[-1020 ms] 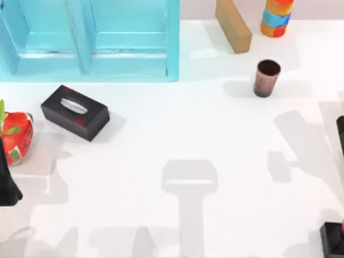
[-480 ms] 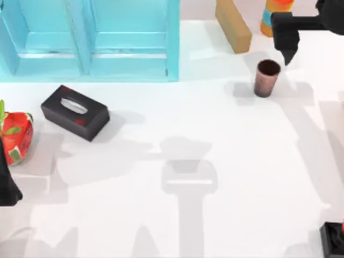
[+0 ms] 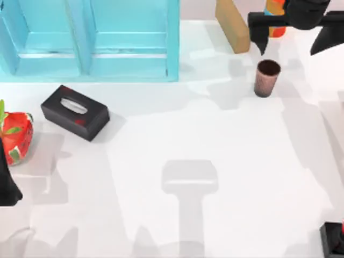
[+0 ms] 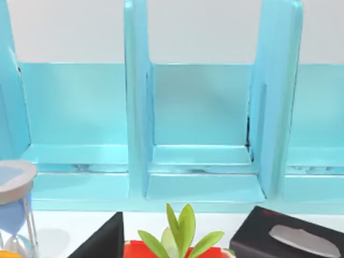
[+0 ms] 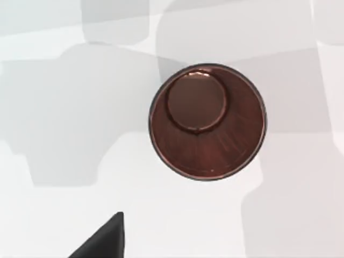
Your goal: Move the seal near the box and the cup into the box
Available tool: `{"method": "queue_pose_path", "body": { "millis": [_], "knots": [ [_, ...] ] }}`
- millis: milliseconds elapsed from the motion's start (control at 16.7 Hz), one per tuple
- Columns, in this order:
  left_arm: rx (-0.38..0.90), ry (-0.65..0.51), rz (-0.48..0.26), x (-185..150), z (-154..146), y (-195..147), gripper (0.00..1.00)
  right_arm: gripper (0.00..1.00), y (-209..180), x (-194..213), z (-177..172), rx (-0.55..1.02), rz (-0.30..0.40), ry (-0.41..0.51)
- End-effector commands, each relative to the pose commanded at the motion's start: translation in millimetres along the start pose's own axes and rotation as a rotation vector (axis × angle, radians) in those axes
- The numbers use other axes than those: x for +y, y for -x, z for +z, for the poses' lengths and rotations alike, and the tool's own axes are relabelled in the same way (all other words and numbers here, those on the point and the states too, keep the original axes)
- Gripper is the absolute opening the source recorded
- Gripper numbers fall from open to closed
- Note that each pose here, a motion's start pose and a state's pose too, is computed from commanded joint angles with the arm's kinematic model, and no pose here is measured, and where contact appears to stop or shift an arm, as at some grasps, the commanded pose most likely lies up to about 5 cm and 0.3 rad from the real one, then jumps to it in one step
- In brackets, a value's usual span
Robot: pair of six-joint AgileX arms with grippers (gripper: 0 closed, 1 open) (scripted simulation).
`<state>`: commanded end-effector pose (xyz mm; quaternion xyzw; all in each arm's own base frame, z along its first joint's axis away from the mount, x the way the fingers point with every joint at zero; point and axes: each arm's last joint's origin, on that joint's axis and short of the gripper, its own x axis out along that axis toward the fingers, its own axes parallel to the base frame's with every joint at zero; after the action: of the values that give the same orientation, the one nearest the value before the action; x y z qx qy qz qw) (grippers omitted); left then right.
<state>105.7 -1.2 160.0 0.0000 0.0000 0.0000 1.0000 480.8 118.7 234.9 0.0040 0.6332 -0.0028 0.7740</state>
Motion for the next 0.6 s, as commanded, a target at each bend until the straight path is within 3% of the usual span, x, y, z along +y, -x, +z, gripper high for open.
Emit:
{"method": "queue_pose_path", "body": {
  "millis": [600],
  "knots": [
    [0.000, 0.000, 0.000, 0.0, 0.0, 0.0, 1.00, 1.00, -22.6, -0.4, 6.2, 0.002, -0.003, 0.000]
  ]
}}
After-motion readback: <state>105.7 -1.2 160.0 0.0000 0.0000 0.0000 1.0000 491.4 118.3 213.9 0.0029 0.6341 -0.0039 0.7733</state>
